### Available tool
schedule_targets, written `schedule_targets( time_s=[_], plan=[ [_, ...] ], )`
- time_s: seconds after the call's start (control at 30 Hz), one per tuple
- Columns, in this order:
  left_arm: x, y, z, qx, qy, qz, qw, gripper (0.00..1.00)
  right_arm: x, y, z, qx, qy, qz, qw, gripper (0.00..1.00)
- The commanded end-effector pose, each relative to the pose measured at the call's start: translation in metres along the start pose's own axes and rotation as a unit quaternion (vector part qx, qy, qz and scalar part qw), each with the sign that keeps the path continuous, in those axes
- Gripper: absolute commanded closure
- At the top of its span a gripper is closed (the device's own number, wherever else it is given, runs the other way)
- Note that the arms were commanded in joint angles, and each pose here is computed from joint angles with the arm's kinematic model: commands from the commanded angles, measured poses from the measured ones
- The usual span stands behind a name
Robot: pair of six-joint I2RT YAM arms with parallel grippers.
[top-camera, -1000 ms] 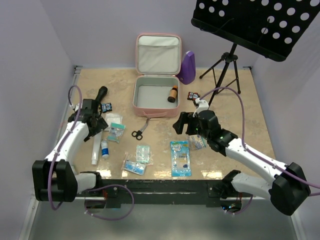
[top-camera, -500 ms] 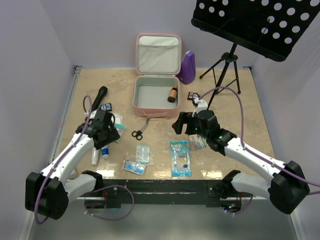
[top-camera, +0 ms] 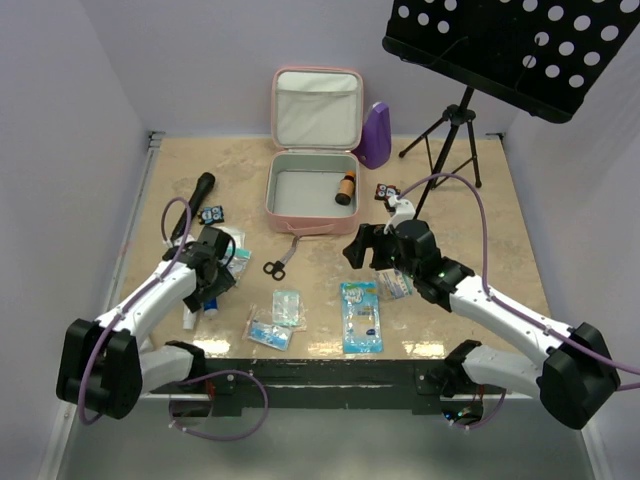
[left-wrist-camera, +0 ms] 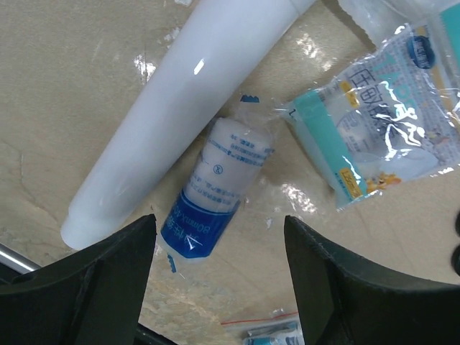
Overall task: Organize the medicine kit
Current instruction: Pick up the medical item at the center of the board.
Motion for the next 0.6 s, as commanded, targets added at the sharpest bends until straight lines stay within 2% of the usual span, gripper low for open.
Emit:
schedule_targets(
  time_s=[0.0,0.57],
  plan=[
    [-0.008,-0.003,-0.008,0.0,-0.018,-0.027,0.999,0.24,0.007,0.014,-0.015,-0.002,-0.029,-0.033,0.999,0.08],
    [-0.024,-0.01,-0.002,-0.068,0.014,-0.036,0.997,0.33,0.008,0.013,-0.013,-0.006,-0.032,-0.036,0.999,0.08]
  ],
)
Point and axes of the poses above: each gripper's point midway between its finger pads, its own x axis back along the fingers, its own y axis along the line the jaws close on, z = x × y, the point moved 5 cm from there along x, back along the fingers
